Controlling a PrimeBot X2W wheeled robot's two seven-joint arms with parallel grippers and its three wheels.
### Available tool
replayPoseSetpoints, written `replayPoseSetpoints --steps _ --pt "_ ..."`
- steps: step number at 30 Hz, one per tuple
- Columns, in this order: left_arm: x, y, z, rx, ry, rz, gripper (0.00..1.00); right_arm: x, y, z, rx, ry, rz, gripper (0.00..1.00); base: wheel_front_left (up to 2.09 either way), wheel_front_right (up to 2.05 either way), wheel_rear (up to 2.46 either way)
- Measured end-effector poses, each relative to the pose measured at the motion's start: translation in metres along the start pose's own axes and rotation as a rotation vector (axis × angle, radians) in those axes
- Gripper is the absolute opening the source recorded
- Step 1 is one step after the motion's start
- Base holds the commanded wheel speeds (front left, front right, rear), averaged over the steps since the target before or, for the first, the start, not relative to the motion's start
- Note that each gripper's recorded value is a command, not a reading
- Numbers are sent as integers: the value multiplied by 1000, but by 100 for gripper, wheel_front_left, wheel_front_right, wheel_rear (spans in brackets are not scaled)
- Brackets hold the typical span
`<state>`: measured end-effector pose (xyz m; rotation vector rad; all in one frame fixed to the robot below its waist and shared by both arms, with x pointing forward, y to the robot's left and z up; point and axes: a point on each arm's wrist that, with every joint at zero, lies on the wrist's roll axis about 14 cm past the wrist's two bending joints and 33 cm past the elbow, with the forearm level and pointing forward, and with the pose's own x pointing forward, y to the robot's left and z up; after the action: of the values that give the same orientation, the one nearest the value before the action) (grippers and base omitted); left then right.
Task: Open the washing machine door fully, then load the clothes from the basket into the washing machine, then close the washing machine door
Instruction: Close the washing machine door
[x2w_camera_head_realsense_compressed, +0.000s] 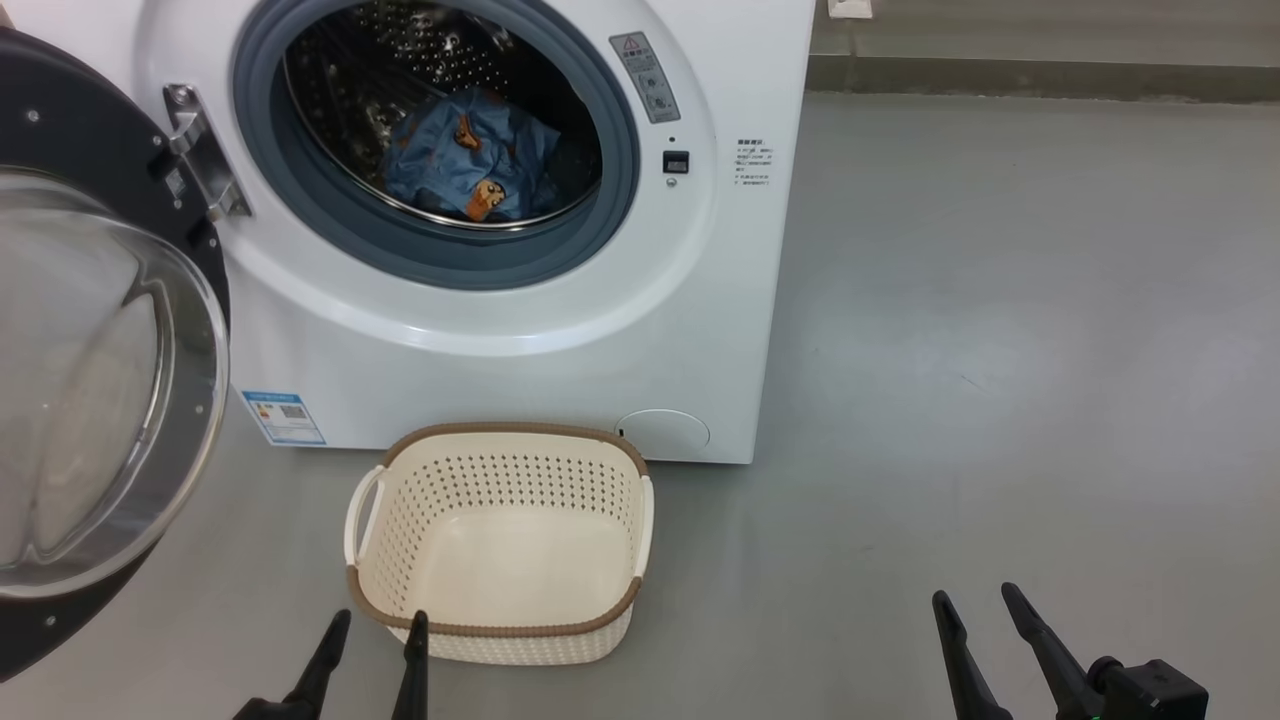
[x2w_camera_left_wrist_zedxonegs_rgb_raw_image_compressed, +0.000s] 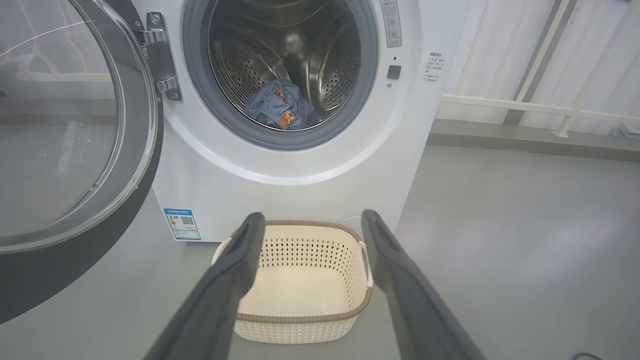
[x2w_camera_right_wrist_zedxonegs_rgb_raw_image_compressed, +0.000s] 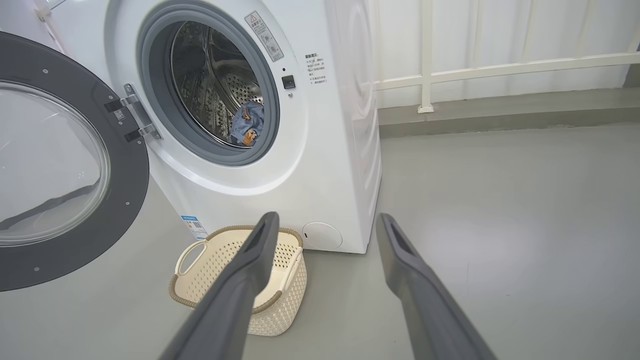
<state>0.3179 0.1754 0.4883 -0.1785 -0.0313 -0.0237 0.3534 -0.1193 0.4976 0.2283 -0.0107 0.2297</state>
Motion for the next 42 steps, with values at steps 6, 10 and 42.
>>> replayPoseSetpoints --steps 6,10,42 --pt "-2 4 1 1 -2 14 100 2 4 -1 1 2 13 100 0 0 0" --pt "-6 10 2 2 -7 37 100 6 13 -3 4 6 44 100 0 0 0" --pt "-102 109 38 66 -115 480 100 48 183 -40 82 111 564 100 0 0 0"
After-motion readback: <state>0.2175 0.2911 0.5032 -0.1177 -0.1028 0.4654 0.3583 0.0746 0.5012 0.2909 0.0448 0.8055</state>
